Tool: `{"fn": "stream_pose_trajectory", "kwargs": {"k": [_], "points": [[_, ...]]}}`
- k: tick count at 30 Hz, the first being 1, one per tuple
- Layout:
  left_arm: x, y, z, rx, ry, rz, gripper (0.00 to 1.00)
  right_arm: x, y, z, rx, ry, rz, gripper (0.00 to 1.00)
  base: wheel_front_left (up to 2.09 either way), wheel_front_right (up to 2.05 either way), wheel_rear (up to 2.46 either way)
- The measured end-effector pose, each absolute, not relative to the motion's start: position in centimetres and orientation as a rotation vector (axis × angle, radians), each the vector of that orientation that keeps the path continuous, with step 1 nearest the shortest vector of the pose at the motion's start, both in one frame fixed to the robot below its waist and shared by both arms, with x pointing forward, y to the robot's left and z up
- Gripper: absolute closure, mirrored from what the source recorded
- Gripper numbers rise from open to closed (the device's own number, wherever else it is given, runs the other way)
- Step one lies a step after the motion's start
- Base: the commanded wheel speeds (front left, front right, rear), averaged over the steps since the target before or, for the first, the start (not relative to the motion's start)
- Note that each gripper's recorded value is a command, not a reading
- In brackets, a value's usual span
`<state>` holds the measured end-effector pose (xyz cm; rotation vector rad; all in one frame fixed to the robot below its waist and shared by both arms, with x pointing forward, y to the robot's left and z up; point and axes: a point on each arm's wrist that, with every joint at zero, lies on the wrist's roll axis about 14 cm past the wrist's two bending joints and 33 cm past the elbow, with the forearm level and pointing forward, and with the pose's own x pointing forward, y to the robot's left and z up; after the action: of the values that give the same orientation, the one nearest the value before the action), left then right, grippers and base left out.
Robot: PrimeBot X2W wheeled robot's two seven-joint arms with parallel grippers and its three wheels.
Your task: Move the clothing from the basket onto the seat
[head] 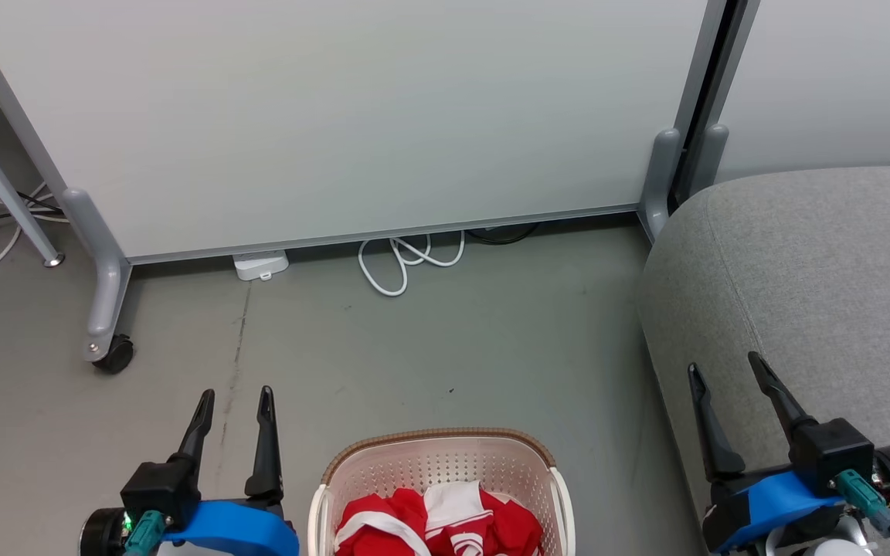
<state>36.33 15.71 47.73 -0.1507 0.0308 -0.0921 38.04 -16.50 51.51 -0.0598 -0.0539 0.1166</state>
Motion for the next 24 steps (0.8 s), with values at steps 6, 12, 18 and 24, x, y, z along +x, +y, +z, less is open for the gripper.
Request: {"fn": "stream_pose_trajectory", "kwargs": {"k": [6,12,18,24], "points": [[36.3,15.48,47.82,-0.105,0.021,-0.104,0.0,38.04,-16.33,51.55,-0.109,-0.06,0.126,0.0,0.0,0.0,0.0],[36.29,15.4,47.7,-0.1,0.022,-0.106,0.0,38.04,-16.17,51.58,-0.121,-0.063,0.132,0.0,0.0,0.0,0.0],[36.28,15.37,47.55,-0.104,0.027,-0.106,0.0,38.04,-16.15,51.54,-0.121,-0.062,0.132,0.0,0.0,0.0,0.0],[36.41,15.29,47.15,-0.105,0.039,-0.105,0.0,37.98,-16.05,51.45,-0.12,-0.06,0.136,0.0,0.0,0.0,0.0]]}}
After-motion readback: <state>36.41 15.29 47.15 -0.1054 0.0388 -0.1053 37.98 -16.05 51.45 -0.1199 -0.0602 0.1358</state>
